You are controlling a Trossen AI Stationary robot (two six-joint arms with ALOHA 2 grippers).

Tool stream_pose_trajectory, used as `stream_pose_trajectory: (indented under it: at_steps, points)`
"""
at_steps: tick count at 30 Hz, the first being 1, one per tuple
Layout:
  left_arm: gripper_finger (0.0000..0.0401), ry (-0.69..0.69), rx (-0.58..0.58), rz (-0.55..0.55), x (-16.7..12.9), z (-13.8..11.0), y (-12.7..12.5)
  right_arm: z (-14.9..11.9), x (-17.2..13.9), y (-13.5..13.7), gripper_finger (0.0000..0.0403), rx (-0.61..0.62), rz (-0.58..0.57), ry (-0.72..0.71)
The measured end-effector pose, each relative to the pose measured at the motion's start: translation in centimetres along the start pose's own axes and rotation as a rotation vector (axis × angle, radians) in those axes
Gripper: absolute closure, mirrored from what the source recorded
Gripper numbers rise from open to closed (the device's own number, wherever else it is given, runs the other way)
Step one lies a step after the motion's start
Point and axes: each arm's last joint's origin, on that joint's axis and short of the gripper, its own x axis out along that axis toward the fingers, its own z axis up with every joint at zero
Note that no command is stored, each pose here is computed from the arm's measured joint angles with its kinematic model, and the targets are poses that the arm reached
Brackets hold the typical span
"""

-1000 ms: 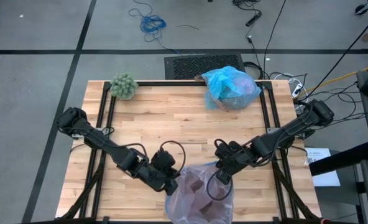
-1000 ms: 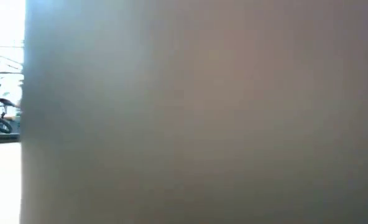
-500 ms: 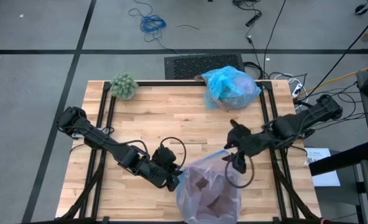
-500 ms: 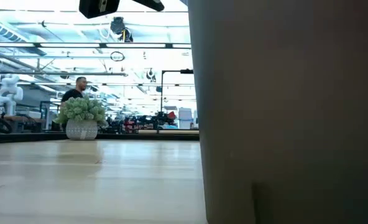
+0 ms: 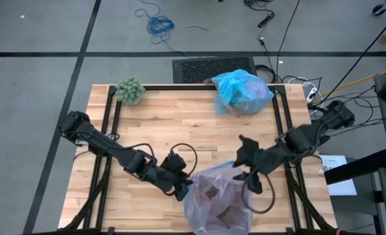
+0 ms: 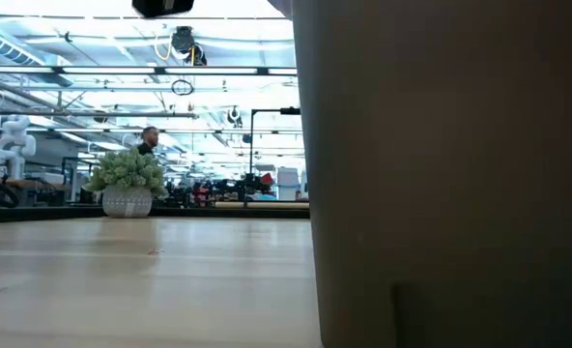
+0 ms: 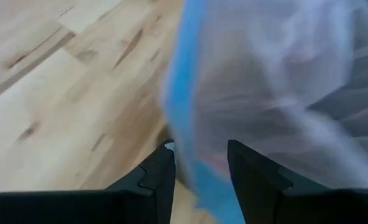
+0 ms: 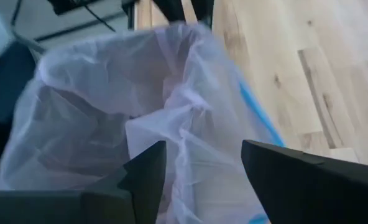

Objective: Place trash/remove bag and relplace
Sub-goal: Insert the pink trash bag into the trash bin

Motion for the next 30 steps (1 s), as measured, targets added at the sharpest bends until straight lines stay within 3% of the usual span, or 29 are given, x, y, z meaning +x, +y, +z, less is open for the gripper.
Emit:
stream_pose_trajectory:
  at_steps: [12, 19, 30]
  points:
    - [0.026, -0.161, 0.075, -0.146, -5.8, 4.4, -2.8, -1.0, 5.4, 0.7, 0.0262, -0.05, -0.127, 0.163]
    - [0.026, -0.18, 0.09, -0.163, -6.8, 4.9, -3.2, -0.4, 6.8, -0.4, 0.039, -0.062, -0.209, 0.153]
    - [0.0275, -0.184, 0.199, -0.175, -8.1, 5.6, -3.8, 2.9, 7.2, -5.5, 0.0402, -0.033, -0.349, 0.094]
